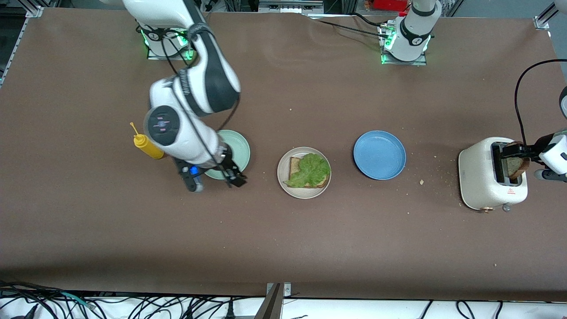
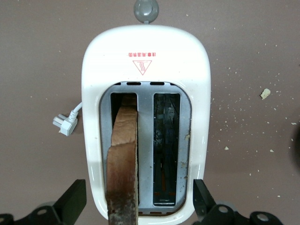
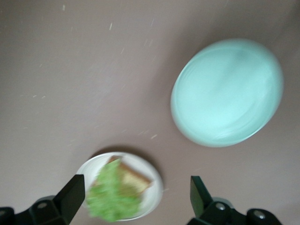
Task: Make sandwich in beige plate with both arms
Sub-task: 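Withdraw the right gripper while the left gripper lifts the toast slice, then carry the toast slice with the left gripper over the beige plate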
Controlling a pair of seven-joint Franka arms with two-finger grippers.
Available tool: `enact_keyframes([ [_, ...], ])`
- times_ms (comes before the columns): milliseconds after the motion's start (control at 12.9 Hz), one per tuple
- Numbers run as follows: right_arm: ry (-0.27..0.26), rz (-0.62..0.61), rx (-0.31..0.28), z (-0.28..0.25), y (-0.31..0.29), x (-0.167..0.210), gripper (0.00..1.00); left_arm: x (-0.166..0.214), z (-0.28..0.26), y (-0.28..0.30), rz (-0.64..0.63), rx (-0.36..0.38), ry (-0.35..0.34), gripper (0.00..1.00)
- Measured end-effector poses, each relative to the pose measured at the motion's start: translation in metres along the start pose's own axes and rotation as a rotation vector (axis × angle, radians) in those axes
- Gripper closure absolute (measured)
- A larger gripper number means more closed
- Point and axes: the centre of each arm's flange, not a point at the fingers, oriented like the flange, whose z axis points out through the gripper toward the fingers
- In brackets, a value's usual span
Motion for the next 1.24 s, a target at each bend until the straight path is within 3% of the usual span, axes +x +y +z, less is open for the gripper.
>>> enact_keyframes([
  [77, 0.004, -0.072, -0.036, -0.016, 0.014, 0.023, 0.0, 0.0, 0.002, 0.0, 0.0, -0.001, -0.003, 0.07],
  [155, 0.006, -0.146, -0.07, -0.031, 0.029, 0.046, 0.0, 0.001, 0.004, 0.0, 0.0, -0.002, -0.006, 0.07],
  [232, 0.01, -0.219, -0.095, -0.044, 0.043, 0.069, 0.0, 0.001, 0.005, 0.0, 0.004, -0.003, -0.009, 0.17],
  [464, 0.062, -0.461, -0.107, -0.09, 0.081, 0.131, 0.0, 0.0, 0.005, -0.001, 0.107, -0.003, -0.01, 0.51],
  [696, 0.101, -0.647, -0.113, -0.12, 0.103, 0.16, 0.0, -0.001, -0.003, -0.006, 0.163, -0.006, -0.016, 0.84],
  [850, 0.104, -0.682, -0.12, -0.126, 0.109, 0.166, 0.0, -0.001, -0.02, -0.008, 0.168, -0.013, -0.029, 0.9],
  [1237, 0.097, -0.693, -0.127, -0.126, 0.11, 0.163, 0.0, -0.011, -0.113, -0.006, 0.174, -0.028, -0.053, 0.9],
])
